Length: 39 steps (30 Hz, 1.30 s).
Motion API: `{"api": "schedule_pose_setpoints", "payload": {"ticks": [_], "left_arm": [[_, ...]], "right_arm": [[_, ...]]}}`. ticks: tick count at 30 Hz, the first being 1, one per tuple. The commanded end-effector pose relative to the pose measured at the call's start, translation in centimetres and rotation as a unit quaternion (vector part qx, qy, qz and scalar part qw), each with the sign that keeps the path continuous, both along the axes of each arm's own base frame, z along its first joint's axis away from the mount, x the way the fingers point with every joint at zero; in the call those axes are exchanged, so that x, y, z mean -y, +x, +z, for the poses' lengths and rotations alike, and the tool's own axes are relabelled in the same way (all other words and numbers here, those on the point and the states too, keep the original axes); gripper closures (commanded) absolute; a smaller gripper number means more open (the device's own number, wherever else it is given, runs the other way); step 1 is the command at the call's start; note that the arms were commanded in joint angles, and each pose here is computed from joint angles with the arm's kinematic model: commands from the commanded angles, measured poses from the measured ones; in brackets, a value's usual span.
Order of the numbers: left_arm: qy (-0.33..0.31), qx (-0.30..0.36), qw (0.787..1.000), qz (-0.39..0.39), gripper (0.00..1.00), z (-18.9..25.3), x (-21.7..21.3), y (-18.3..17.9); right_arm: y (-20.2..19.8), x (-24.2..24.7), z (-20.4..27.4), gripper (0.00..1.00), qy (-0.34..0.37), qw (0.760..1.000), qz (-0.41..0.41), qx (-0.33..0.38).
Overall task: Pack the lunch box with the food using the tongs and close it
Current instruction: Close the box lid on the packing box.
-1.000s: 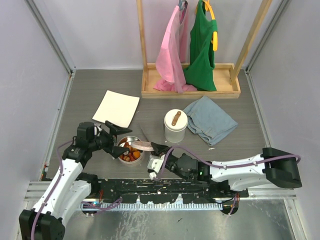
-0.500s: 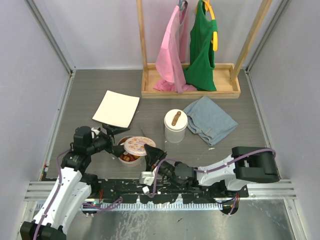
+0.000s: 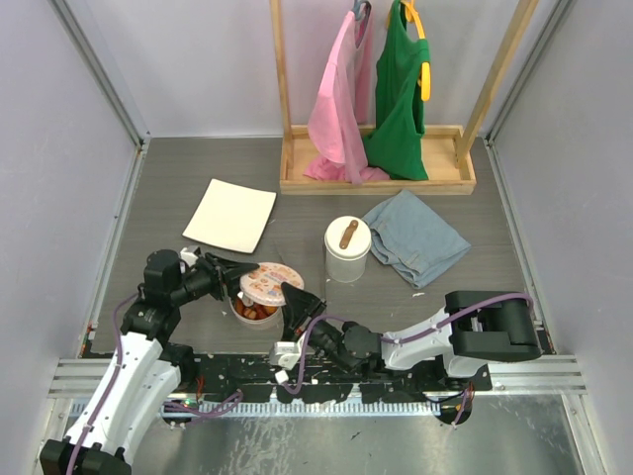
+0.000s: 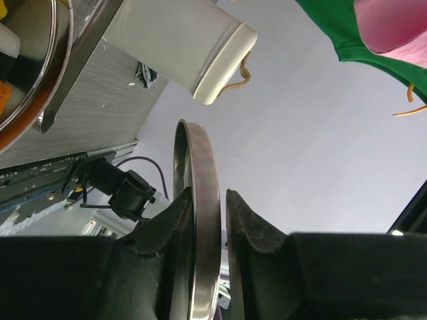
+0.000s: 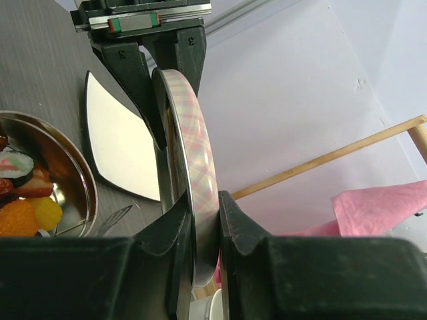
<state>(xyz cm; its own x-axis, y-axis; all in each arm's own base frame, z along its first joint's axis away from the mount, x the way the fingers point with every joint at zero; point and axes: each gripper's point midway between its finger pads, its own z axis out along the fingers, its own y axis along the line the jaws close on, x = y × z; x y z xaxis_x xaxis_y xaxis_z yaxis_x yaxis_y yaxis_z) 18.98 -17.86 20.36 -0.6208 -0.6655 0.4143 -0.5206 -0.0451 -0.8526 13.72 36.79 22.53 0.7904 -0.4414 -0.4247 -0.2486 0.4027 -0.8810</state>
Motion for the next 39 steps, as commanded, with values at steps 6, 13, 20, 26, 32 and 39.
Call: {"api": "schedule_pose_setpoints", "payload": {"ticks": [6, 13, 20, 26, 32, 39], "left_arm": [[0.018, 0.142, 0.990, -0.003, 0.88, 3.3, -0.1, 0.9], [0.073, 0.191, 0.979, -0.008, 0.93, 2.4, -0.3, 1.5], [0.135, 0.240, 0.961, -0.028, 0.94, 0.7, -0.5, 2.5], [0.141, 0.258, 0.955, -0.032, 0.94, -0.1, -0.4, 2.8], [0.134, 0.278, 0.950, -0.039, 0.95, 0.2, -0.3, 2.1], [0.111, 0.279, 0.953, -0.042, 0.95, -0.1, -0.1, 0.9]], "right_arm": [[-0.5, 1.0, 1.1, 0.57, 0.058, 0.997, -0.017, -0.040], [-1.2, 1.7, 0.1, 0.33, 0.121, 0.980, -0.028, -0.155], [-3.9, 1.6, -0.7, 0.27, 0.190, 0.895, 0.030, -0.403], [-2.8, 3.0, -1.3, 0.23, 0.303, 0.758, -0.023, -0.577], [-0.5, 3.0, -5.1, 0.24, 0.385, 0.566, -0.082, -0.724], [0.9, 2.7, -5.7, 0.23, 0.502, 0.413, -0.044, -0.759]]}}
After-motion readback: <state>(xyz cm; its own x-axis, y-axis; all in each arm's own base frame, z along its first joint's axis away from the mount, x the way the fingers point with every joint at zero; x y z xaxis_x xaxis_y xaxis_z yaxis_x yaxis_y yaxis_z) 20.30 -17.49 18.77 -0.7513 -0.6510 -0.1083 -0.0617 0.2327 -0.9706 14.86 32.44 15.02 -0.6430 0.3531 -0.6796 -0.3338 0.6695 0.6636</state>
